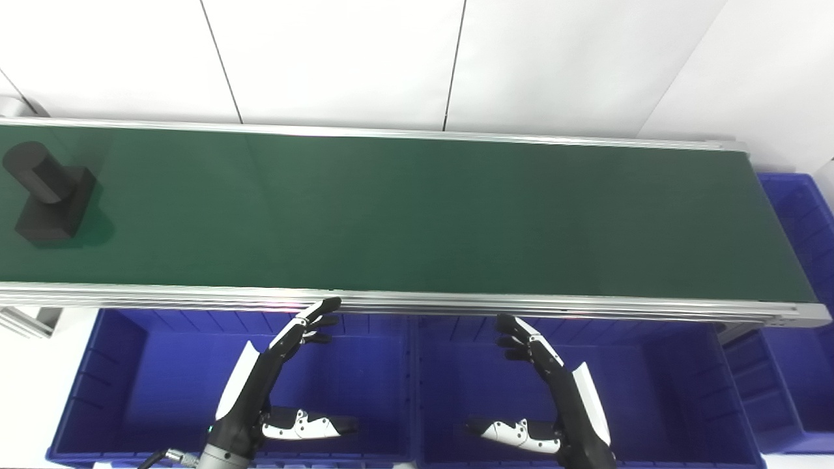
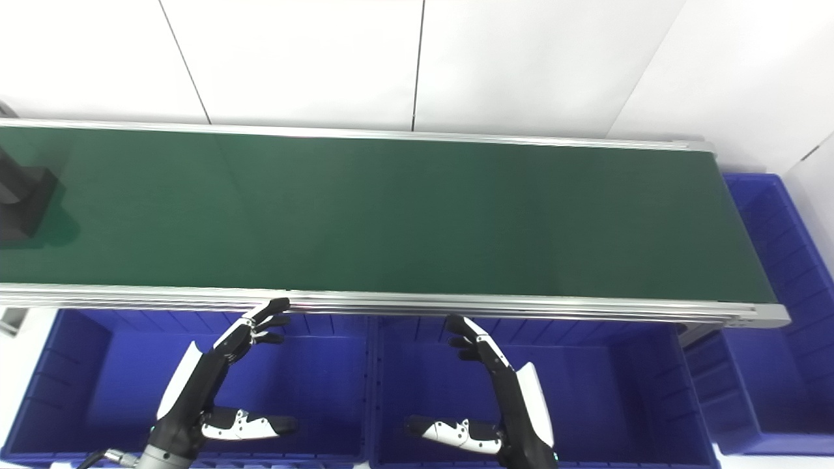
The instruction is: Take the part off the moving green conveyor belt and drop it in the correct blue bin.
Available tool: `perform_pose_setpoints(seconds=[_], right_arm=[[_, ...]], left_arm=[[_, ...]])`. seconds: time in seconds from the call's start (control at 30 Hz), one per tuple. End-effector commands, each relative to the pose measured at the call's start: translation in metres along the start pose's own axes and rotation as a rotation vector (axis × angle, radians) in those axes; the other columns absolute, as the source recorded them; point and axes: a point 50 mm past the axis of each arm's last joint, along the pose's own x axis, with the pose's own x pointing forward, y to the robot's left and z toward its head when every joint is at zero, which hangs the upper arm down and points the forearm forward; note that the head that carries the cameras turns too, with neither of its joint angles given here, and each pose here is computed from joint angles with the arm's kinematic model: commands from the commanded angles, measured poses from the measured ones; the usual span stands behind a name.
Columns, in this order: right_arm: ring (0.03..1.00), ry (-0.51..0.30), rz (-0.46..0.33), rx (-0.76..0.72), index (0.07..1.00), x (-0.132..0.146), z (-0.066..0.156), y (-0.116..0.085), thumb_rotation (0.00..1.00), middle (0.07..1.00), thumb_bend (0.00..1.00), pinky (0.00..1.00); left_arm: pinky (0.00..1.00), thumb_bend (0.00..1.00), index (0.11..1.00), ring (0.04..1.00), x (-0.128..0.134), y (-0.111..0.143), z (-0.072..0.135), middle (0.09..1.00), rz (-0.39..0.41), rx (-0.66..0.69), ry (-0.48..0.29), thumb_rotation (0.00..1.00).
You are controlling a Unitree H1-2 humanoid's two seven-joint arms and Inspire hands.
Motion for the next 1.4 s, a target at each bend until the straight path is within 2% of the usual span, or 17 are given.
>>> perform_pose_setpoints(seconds=[0.0,0.67,0.9,0.97,1.1,1.37], right_arm=[[0.774,-0.052,-0.019,0.009,0.854,0.001,0.008,-0.002,0.39,0.829,0.84,0.72],[0.771,-0.058,-0.023,0.01,0.854,0.0,0.006,-0.004,0.38,0.828,0.83,0.71],[0.78,-0.059,-0.022,0.015,0.866,-0.006,-0.003,-0.017,0.42,0.833,0.83,0.71],[0.789,-0.057,-0.025,0.013,0.863,-0.008,-0.006,-0.021,0.4,0.836,0.83,0.73],[0.797,-0.051,-0.019,-0.012,0.864,-0.012,-0.009,-0.027,0.4,0.832,0.83,0.75],[0.823,-0.03,-0.023,-0.007,0.879,-0.016,-0.017,-0.03,0.34,0.852,0.81,0.78]], left_arm=[[0.71,0.94,0.879,0.819,0.002,0.004,0.005,0.882,0.007,0.004,-0.044,0.45],[0.71,0.95,0.876,0.818,0.002,0.002,0.006,0.883,0.008,-0.001,-0.048,0.45],[0.69,0.96,0.868,0.796,0.003,-0.017,0.005,0.859,0.009,-0.015,-0.043,0.42],[0.68,0.96,0.861,0.792,0.003,-0.023,0.003,0.863,0.004,-0.017,-0.039,0.41],[0.68,0.96,0.868,0.796,0.004,-0.032,-0.001,0.87,-0.013,0.001,-0.037,0.45],[0.67,0.98,0.875,0.785,0.006,-0.037,-0.008,0.87,-0.036,-0.023,-0.009,0.44]])
